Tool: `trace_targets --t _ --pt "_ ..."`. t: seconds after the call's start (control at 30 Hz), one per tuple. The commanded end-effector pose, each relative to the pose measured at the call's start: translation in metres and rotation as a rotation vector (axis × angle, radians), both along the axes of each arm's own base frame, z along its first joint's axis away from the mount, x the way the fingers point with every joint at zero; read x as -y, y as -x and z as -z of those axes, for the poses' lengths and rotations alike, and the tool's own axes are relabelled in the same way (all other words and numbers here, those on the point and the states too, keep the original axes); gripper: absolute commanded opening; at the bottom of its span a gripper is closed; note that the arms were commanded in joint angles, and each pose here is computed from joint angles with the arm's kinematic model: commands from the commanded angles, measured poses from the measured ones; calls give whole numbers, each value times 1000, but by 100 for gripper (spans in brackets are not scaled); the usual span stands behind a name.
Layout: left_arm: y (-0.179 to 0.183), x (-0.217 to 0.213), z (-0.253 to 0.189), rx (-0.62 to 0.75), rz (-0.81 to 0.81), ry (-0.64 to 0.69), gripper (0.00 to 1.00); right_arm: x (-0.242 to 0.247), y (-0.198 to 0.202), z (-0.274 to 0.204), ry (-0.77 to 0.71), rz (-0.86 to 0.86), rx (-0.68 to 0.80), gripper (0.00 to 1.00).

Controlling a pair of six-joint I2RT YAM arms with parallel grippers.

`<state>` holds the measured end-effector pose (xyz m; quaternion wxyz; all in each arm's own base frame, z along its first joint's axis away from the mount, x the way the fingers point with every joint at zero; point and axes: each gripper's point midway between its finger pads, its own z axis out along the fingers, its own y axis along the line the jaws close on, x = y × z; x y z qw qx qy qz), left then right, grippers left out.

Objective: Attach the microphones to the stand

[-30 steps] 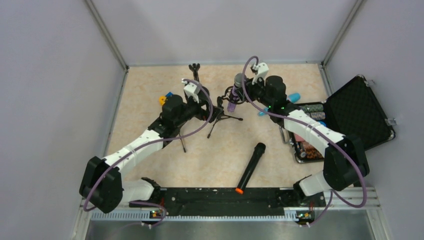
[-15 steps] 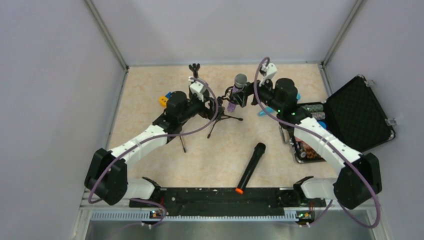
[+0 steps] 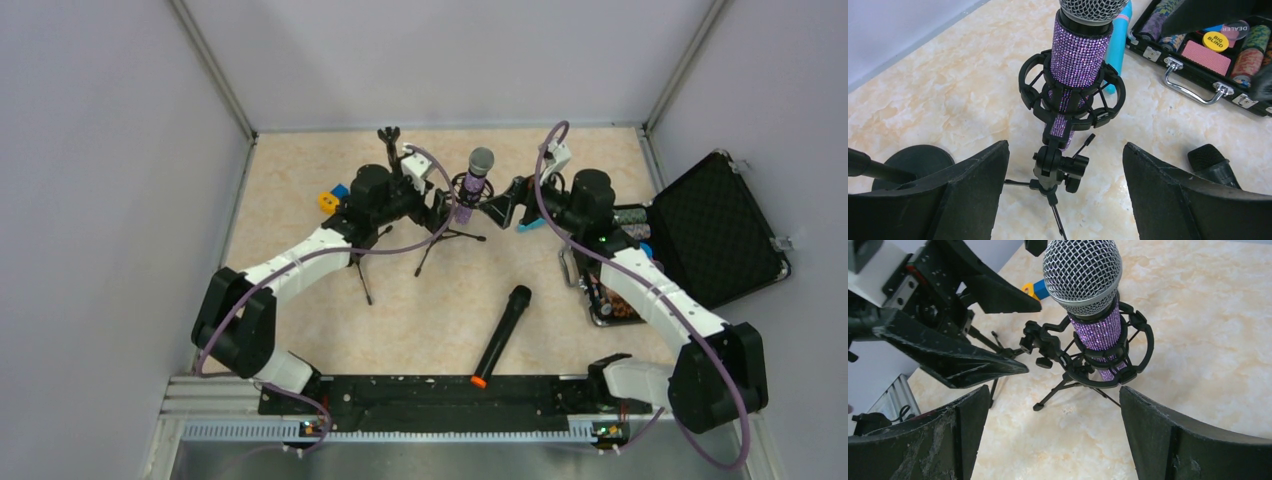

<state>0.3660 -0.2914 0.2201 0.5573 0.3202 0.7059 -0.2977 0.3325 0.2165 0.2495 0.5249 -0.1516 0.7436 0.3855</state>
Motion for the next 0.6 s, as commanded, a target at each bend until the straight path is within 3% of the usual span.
trace_targets --t 0.0,0.37,0.4,0.47,0.57 --pt "-12 7 -7 45 30 -19 87 -6 9 -28 -51 -47 68 98" --pt "-28 14 14 40 34 -73 70 -3 8 -30 -39 -39 76 98" --pt "-29 14 15 39 36 -75 65 -3 8 -30 -38 -39 75 98" --pt "-28 21 15 34 69 -57 40 -3 9 -31 -36 -39 76 97" --pt "-28 25 13 35 87 -48 13 -3 10 -31 -36 -39 75 97"
